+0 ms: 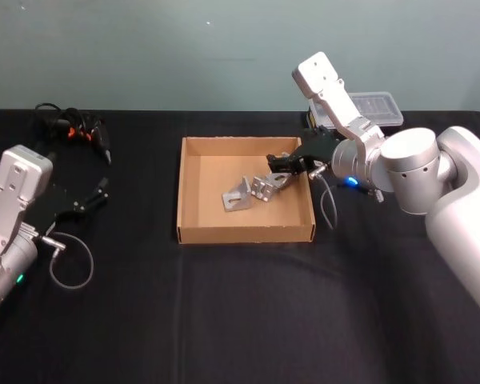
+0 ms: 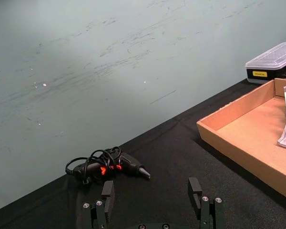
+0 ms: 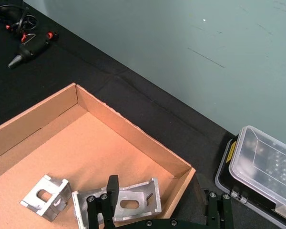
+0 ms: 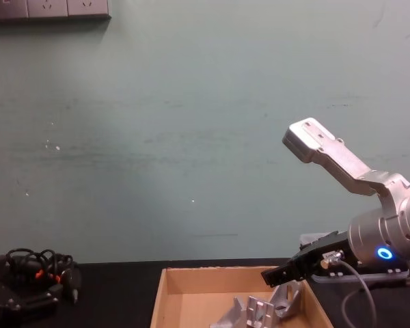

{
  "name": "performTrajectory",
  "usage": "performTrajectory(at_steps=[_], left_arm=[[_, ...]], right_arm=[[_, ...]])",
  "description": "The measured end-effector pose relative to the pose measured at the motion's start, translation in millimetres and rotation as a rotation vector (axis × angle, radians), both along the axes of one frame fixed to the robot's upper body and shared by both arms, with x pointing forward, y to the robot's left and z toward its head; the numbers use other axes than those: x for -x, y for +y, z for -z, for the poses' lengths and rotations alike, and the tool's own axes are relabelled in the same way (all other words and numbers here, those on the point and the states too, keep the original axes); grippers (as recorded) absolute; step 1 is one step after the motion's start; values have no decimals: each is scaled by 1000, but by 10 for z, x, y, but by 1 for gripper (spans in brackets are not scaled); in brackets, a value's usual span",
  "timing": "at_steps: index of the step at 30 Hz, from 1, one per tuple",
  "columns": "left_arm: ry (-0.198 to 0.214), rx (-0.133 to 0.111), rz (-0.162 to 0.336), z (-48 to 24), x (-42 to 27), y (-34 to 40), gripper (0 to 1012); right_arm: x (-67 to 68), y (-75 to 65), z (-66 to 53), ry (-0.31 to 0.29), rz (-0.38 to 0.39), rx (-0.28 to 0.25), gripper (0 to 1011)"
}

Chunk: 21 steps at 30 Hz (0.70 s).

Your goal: Use one hand to pick up the angle iron from the table and place it into the box.

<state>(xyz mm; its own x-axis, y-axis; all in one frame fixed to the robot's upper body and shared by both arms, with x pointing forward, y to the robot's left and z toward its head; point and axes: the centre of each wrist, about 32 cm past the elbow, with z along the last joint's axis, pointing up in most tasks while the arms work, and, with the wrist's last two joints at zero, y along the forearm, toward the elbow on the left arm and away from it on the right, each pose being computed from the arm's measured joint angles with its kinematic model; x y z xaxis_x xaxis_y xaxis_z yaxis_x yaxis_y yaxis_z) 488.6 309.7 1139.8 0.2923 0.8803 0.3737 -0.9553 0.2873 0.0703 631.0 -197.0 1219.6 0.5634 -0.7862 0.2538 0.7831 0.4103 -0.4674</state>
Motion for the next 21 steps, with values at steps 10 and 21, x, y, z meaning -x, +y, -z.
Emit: performTrajectory(at_steps=[10, 21], left_arm=[[0, 0, 0, 0, 0, 0, 1011], [0, 0, 0, 0, 0, 0, 1011]], right_arm=[[106, -70, -36, -37, -10, -27, 1004], [556, -280, -79, -96, -44, -109, 1004]])
